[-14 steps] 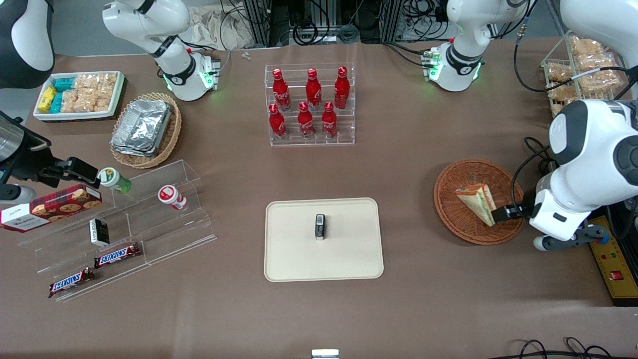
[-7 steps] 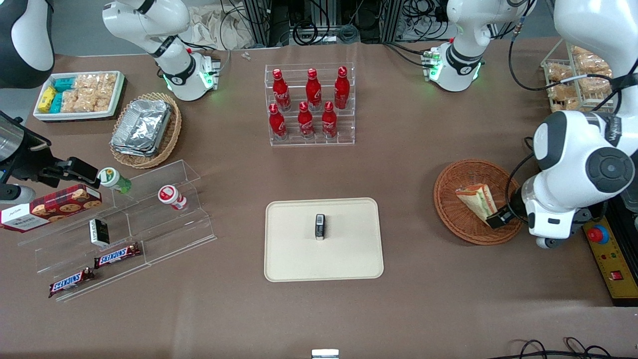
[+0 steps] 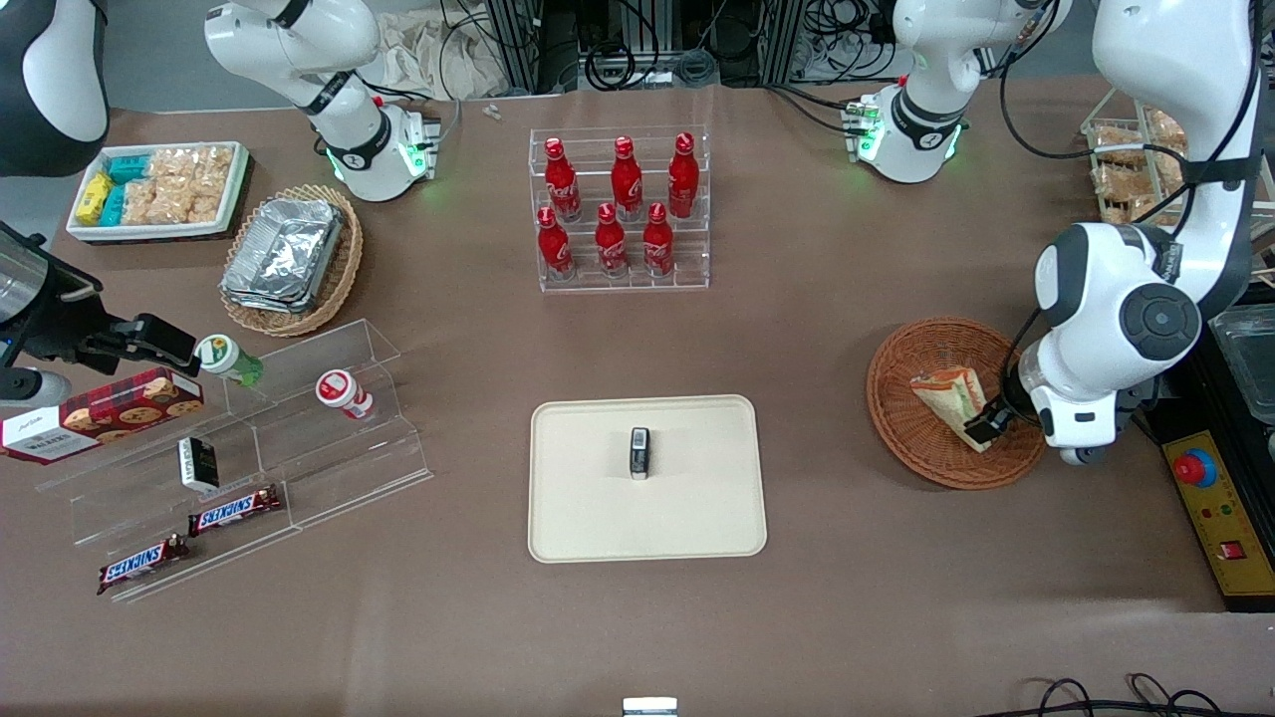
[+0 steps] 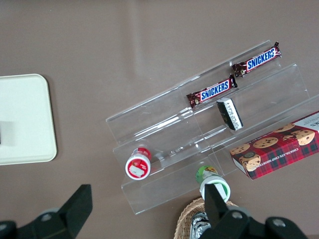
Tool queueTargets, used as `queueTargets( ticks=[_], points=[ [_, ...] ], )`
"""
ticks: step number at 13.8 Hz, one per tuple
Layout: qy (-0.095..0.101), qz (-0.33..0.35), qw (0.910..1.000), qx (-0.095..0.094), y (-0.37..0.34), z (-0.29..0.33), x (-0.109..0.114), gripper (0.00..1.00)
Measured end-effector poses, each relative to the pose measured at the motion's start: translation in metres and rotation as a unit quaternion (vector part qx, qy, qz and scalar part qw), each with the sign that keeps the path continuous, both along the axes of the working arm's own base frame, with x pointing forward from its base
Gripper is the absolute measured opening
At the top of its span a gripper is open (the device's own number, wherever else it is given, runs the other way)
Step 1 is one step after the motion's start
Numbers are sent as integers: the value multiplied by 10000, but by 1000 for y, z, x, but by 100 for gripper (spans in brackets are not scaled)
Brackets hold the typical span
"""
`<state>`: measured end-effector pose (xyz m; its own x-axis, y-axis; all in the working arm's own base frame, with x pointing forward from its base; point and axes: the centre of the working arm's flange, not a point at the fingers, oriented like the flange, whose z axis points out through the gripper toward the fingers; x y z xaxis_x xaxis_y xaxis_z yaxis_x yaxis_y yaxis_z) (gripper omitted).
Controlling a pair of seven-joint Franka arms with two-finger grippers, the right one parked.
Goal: Place sandwich from basket to tray
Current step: 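Close the left gripper on the sandwich and lift it from the basket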
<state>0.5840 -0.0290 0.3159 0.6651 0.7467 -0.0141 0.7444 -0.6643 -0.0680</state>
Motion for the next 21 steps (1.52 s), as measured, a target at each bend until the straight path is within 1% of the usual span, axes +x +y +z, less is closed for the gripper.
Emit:
queueTargets(
  ticks=[5, 8, 13, 15, 17, 18, 19, 21],
  points=[
    [-38, 216, 9998, -10, 9, -40, -24, 100],
    [48, 278, 9996, -6, 10, -51, -34, 100],
    [125, 411, 9991, 0, 10, -59, -39, 100],
    [114, 456, 9989, -23, 9, -65, -39, 100],
    [94, 519, 9986, -45, 9, -74, -38, 96],
    [91, 548, 9984, -52, 9, -78, -38, 96],
    [93, 567, 9983, -57, 8, -81, -38, 92],
    [58, 618, 9981, -64, 8, -82, -37, 69]
  ],
)
